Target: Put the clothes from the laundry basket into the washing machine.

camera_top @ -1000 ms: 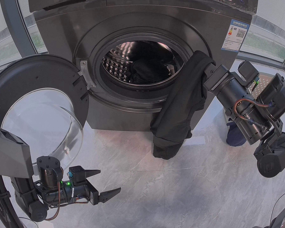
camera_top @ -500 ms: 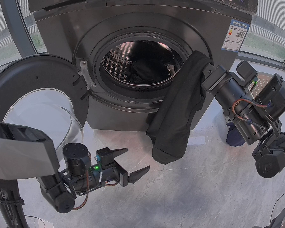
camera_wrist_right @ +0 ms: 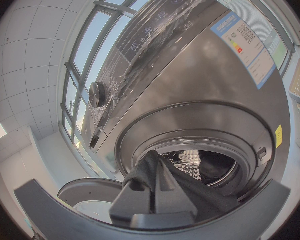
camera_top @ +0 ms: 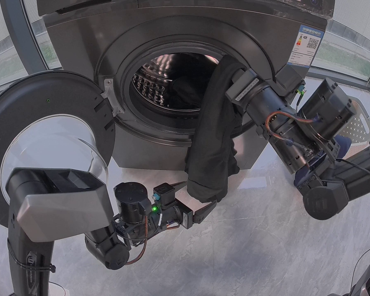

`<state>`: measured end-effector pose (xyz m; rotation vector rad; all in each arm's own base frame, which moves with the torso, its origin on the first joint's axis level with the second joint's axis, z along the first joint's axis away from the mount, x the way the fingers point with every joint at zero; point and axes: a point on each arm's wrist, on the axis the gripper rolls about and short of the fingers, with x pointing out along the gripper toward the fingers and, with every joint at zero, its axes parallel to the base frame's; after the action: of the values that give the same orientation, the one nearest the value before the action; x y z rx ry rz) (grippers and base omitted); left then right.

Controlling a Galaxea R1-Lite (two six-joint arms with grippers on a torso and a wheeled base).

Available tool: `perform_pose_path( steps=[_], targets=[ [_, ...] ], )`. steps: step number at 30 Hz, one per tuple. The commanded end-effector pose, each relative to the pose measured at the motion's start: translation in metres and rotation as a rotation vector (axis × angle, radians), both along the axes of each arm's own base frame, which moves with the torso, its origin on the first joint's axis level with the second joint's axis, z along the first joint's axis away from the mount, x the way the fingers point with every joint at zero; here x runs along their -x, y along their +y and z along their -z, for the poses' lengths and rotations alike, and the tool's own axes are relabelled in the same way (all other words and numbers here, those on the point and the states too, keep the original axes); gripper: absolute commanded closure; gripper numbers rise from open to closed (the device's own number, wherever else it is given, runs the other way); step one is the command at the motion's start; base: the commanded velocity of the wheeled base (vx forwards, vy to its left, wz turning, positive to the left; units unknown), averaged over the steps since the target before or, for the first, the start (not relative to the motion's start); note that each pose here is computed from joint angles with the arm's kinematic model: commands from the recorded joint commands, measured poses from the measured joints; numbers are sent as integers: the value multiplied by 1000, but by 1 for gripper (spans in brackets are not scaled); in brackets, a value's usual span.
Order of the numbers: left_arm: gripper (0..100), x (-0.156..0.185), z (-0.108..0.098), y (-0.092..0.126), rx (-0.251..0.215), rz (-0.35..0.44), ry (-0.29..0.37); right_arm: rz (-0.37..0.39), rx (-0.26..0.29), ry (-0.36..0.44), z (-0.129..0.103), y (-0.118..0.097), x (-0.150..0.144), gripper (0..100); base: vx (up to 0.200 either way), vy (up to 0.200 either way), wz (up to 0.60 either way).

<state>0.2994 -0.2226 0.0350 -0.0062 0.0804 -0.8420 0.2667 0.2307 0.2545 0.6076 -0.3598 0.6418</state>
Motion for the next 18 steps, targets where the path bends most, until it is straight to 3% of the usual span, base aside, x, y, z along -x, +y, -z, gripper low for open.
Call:
perform_pose_path(
  steps=[1, 8, 18],
  targets=[
    [0, -14, 19, -13, 4, -20, 0, -31, -8, -6, -2, 22, -7, 100, 0, 0, 0],
    [0, -32, 15, -25, 66, -77, -40, -53, -11, -6, -2, 31, -2, 100, 0, 0, 0],
    [0, -54, 18, -33, 100, -187, -85, -36, -20, 0, -1, 30, -1, 100, 0, 0, 0]
  ],
)
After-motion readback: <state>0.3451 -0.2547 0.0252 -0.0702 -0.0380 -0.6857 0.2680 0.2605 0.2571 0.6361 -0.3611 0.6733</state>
